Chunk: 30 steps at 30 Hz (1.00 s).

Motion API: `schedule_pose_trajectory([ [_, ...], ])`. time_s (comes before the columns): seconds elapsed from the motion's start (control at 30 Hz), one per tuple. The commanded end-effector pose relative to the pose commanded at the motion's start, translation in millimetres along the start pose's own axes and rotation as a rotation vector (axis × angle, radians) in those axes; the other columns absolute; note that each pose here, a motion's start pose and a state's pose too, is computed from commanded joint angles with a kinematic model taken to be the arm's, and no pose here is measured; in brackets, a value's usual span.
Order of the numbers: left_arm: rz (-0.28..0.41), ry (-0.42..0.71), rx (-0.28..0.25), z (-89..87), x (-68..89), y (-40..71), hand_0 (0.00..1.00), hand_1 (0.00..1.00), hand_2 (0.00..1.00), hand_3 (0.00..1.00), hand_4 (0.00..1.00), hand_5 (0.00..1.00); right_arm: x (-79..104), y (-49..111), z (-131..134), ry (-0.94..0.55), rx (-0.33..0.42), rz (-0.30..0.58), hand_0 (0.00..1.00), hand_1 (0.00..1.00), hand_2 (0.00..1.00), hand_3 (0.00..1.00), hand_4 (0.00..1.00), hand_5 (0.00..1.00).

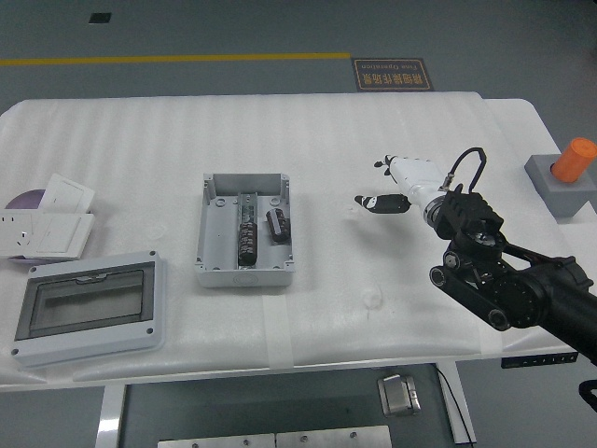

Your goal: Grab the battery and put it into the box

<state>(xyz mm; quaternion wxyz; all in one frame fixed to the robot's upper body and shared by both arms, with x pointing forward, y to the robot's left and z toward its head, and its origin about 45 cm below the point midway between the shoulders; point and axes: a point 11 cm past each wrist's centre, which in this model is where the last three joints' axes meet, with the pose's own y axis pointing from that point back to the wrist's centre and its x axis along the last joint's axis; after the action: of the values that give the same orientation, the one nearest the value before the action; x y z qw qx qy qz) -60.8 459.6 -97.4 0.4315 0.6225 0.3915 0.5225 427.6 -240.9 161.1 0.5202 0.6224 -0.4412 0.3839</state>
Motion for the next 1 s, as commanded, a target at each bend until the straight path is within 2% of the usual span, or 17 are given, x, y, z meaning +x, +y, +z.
schedule_pose_trajectory([
  [0.33,-0.002,0.001,-0.001,0.4,-1.1,-0.1,0.637,0.661,0.564,0.622,0.728,0.554,-14.6,3.9,-4,0.033,0.008,-0.024,0.720,0.720,0.729,0.798,0.803,0.633],
  [0.63,-0.003,0.001,-0.001,1.0,-1.6,-0.1,0.637,0.662,0.564,0.621,0.728,0.552,-34.1,12.4,-23,0.040,0.066,-0.069,0.717,0.719,0.726,0.797,0.784,0.615],
  [0.67,-0.003,0.001,-0.002,1.5,-1.5,-0.1,0.637,0.662,0.564,0.622,0.728,0.549,-36.7,13.1,-25,0.041,0.070,-0.075,0.716,0.716,0.723,0.793,0.759,0.596],
  [1.0,-0.001,0.000,0.001,0.2,-0.7,-0.1,0.638,0.662,0.563,0.621,0.731,0.541,-47.7,17.8,-34,0.039,0.098,-0.100,0.712,0.712,0.722,0.792,0.750,0.591],
])
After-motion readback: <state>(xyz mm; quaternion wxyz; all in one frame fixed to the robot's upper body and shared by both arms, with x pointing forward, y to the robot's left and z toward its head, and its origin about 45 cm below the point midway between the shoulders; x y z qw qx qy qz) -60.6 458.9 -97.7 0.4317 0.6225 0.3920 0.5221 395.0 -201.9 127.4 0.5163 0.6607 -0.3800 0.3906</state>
